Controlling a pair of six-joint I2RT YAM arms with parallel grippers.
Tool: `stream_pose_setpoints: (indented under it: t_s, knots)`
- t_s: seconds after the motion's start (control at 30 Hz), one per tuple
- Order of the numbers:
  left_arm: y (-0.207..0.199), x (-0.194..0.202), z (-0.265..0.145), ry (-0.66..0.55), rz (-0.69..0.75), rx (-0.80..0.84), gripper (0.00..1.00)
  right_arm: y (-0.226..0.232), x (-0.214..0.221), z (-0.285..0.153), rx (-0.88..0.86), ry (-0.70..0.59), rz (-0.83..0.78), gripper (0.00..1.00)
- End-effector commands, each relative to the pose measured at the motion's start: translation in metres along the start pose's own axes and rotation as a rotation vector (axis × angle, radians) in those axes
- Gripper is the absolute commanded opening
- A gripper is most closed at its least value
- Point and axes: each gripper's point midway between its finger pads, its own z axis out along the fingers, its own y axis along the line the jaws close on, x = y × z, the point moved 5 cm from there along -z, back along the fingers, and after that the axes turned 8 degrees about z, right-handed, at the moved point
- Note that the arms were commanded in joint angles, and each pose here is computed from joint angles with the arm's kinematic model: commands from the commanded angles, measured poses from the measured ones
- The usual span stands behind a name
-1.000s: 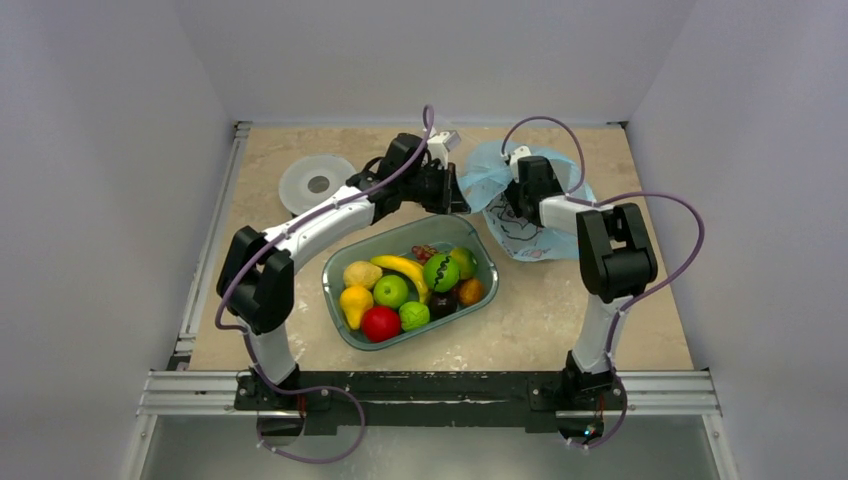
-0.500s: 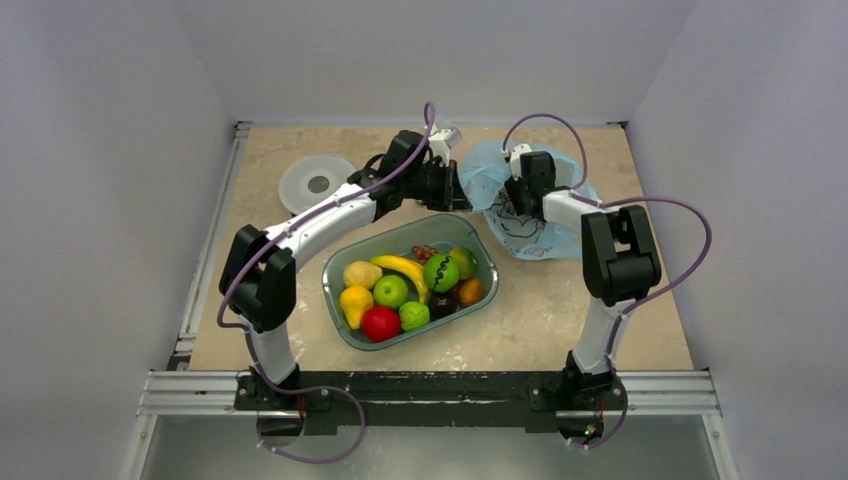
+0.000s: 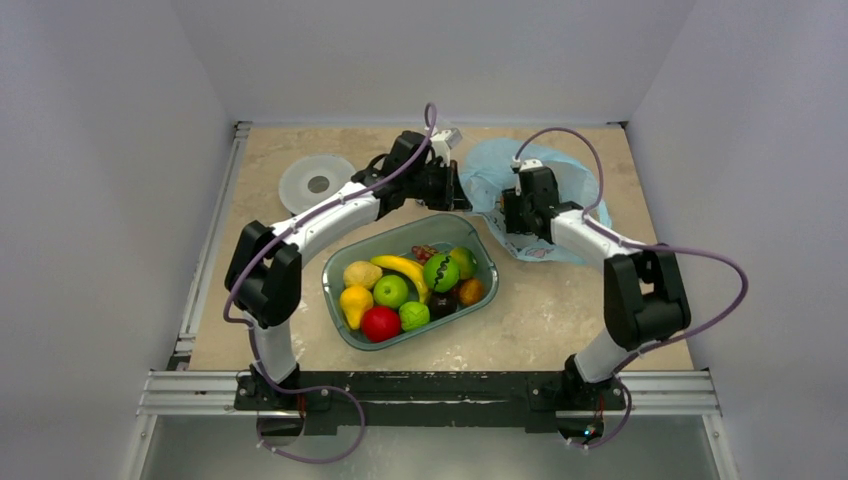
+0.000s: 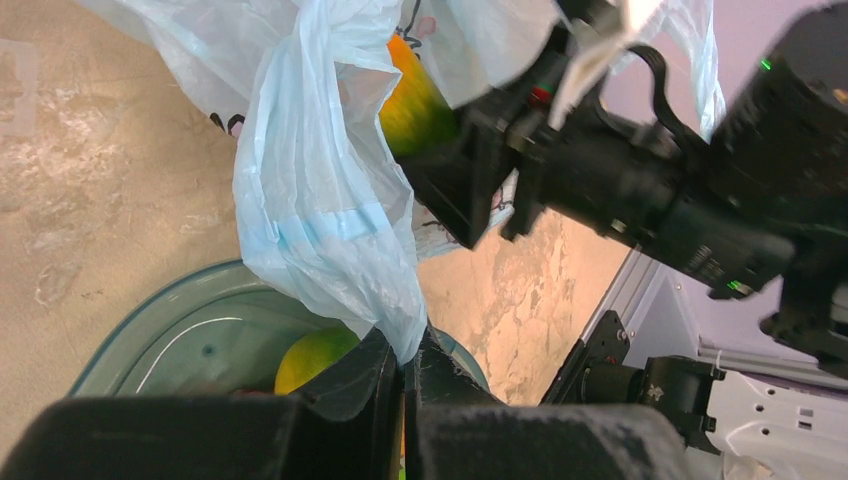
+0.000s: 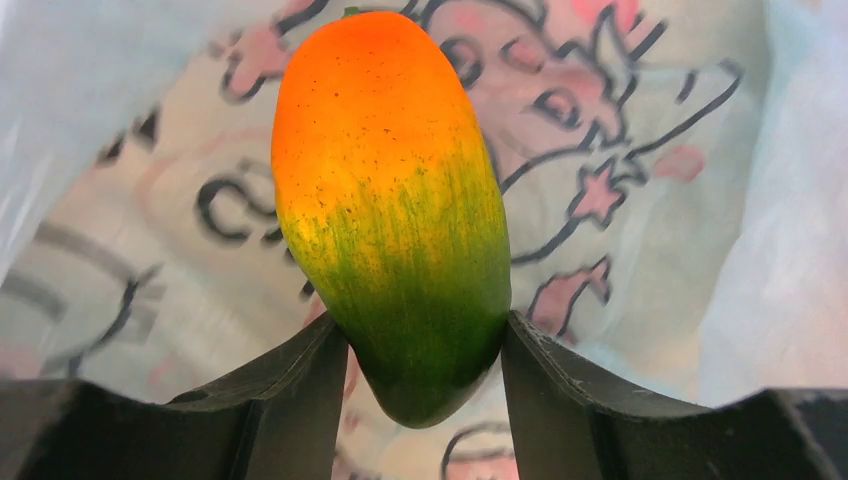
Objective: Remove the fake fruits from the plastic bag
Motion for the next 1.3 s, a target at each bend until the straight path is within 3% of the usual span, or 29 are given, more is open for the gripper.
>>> stream_pose_setpoints:
  t_s: [0.0, 0.1, 0.3, 0.43, 0.7, 0.73, 0.8, 0.87, 1.1, 1.27]
  knots:
    - [-0.004, -0.022, -0.008, -0.067, 0.018, -0.009, 0.0, 0.016, 0.004, -0.033, -0.161, -0.023, 0.12, 0.21]
    - [-0.001, -0.022, -0.007, -0.067, 0.016, -0.02, 0.0, 0.021, 0.007, -0.051, -0.226, -0.031, 0.153, 0.16]
    - [0.0, -0.024, -0.002, -0.048, 0.015, -0.027, 0.0, 0.007, 0.001, -0.09, -0.167, -0.1, 0.206, 0.0]
    - [0.002, -0.029, 0.003, 0.005, 0.008, -0.011, 0.0, 0.013, 0.005, -0.112, -0.254, -0.109, 0.19, 0.0]
    - [0.009, -0.03, -0.013, 0.019, -0.038, -0.027, 0.49, 0.032, 0.016, -0.15, -0.444, -0.088, 0.199, 0.0]
    - [0.01, -0.03, -0.017, 0.017, -0.041, -0.035, 0.58, 0.035, 0.016, -0.155, -0.459, -0.083, 0.197, 0.0]
    - [0.012, -0.028, -0.028, 0.012, -0.044, -0.044, 0.86, 0.043, 0.016, -0.163, -0.487, -0.064, 0.195, 0.0]
    - [0.012, -0.027, -0.041, 0.006, -0.036, -0.048, 0.99, 0.053, 0.018, -0.169, -0.516, -0.034, 0.183, 0.0]
    - [0.0, -0.016, -0.124, -0.073, 0.019, -0.105, 1.0, 0.105, 0.014, -0.206, -0.663, -0.022, 0.136, 0.0]
    - [0.0, 0.01, -0.2, -0.132, 0.026, -0.284, 0.99, 0.161, 0.02, -0.225, -0.766, 0.019, 0.07, 0.01]
